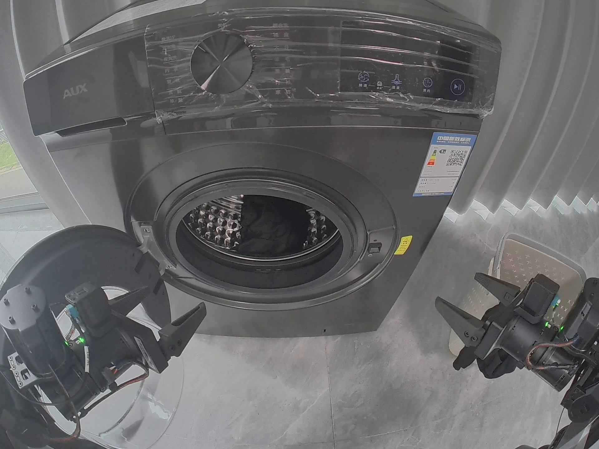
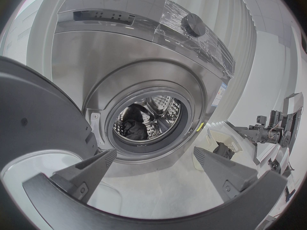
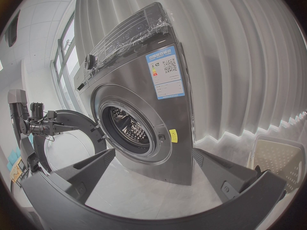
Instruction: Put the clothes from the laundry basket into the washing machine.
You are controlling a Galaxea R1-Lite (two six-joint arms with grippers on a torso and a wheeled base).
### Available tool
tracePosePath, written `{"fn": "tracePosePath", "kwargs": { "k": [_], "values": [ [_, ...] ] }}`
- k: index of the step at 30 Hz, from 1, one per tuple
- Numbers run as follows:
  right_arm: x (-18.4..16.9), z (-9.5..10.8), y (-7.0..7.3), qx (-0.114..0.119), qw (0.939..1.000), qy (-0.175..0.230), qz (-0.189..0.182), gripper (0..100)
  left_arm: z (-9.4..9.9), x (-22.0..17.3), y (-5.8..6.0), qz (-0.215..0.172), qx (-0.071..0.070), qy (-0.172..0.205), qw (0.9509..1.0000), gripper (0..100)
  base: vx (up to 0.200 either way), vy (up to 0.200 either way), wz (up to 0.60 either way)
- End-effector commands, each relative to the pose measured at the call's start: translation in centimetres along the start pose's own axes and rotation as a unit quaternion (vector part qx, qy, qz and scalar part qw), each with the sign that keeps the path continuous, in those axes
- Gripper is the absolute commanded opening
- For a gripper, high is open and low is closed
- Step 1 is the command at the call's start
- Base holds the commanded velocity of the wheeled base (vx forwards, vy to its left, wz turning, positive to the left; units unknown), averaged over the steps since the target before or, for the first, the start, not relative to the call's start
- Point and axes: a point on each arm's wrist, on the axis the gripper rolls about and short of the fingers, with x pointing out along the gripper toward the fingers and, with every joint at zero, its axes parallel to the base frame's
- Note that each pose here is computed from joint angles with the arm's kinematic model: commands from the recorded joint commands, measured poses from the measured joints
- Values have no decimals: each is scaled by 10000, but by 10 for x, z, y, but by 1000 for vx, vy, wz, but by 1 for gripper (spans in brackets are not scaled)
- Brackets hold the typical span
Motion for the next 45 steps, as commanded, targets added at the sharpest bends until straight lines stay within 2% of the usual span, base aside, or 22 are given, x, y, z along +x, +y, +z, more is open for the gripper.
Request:
{"fn": "tracePosePath", "kwargs": {
  "k": [1,7,13,14,19,23,28,32,35,36,39,45],
  "values": [
    [-4,-1,-2,4,10000,40,-52,100,-1,0,0,-12,-3,-18,10000,100,0,-200,0],
    [-8,4,-4,10,9998,-123,-124,100,2,0,-1,-50,-22,-180,9998,100,0,0,0],
    [-12,10,-8,7,9993,-277,-244,100,1,0,-1,-53,-17,-157,9999,100,0,0,0],
    [-15,12,-9,8,9992,-317,-254,100,-1,0,0,-35,52,-106,9999,100,0,0,0],
    [-22,18,-14,-15,9980,-461,-422,100,0,0,0,-15,185,-133,9997,100,0,-120,0],
    [-29,25,-17,-21,9961,-692,-548,100,0,-4,2,210,320,-196,9991,100,0,-200,0],
    [-42,34,-19,-120,9934,-931,-663,100,-4,-16,5,367,346,-242,9984,100,0,-200,0],
    [-57,35,-18,-147,9941,-830,-678,100,-2,-26,7,370,324,-371,9981,100,0,-150,0],
    [-73,32,-16,-377,9948,-623,-707,100,-2,-35,8,343,317,-450,9979,100,0,0,0],
    [-73,32,-16,-377,9948,-623,-707,100,-2,-35,8,343,317,-450,9979,100,0,0,0],
    [-95,30,-21,-455,9911,-571,-1114,100,-5,-46,10,372,398,-496,9973,100,0,0,0],
    [-128,25,-19,-450,9874,-683,-1355,100,-5,-67,14,347,328,-540,9974,100,0,0,0]
  ]
}}
